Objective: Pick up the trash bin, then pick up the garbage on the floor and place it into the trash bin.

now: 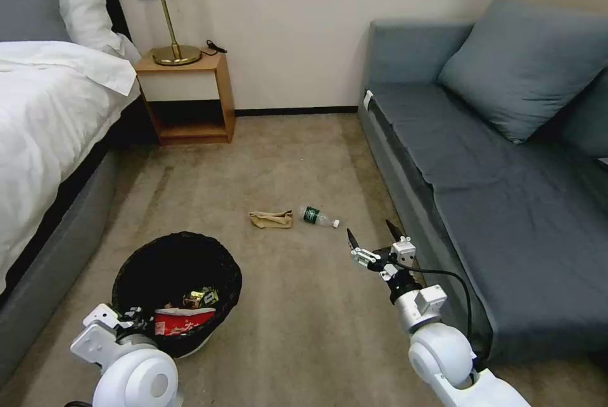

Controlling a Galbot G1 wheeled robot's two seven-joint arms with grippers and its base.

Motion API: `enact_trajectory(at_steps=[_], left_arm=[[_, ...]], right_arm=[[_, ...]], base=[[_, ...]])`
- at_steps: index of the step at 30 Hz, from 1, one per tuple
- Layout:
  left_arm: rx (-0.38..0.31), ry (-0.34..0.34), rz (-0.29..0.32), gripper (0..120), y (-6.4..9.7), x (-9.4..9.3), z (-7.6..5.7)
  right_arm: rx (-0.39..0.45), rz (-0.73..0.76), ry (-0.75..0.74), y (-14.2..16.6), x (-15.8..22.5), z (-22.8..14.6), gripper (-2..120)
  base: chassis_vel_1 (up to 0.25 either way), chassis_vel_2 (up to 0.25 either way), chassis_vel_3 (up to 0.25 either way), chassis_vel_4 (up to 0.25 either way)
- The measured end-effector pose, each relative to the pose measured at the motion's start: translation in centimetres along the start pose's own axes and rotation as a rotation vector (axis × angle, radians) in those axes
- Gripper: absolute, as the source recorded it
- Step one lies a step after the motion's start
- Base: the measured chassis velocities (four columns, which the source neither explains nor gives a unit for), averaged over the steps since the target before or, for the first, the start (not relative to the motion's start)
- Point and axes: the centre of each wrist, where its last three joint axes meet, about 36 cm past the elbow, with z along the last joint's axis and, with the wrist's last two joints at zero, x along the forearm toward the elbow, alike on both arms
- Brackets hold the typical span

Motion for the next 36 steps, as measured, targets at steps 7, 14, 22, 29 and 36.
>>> enact_trajectory(at_steps=[7,14,22,29,36], left_arm=[[0.001,-0.002,0.001,0,0.03,0.06,-0.06],[0.003,-0.002,0.002,0,0.02,0.12,-0.08],[0.003,-0.001,0.004,0,0.01,0.22,-0.05],[0.004,-0.001,0.006,0,-0.05,0.24,-0.05],[0.005,-0.001,0.007,0,-0.08,0.25,-0.05]], right_arm=[[0.0,-0.005,-0.002,0.17,0.06,-0.07,100],[0.004,-0.008,-0.003,0.24,0.12,-0.19,100],[0.006,-0.011,-0.003,0.23,0.16,-0.23,100],[0.009,-0.015,-0.002,0.23,0.1,-0.3,100],[0.009,-0.02,0.002,0.33,0.0,-0.33,100]], base=[[-0.046,0.041,0.045,-0.039],[-0.089,0.089,0.092,-0.075],[-0.098,0.084,0.093,-0.091],[-0.089,0.092,0.092,-0.095],[-0.109,0.108,0.115,-0.108]])
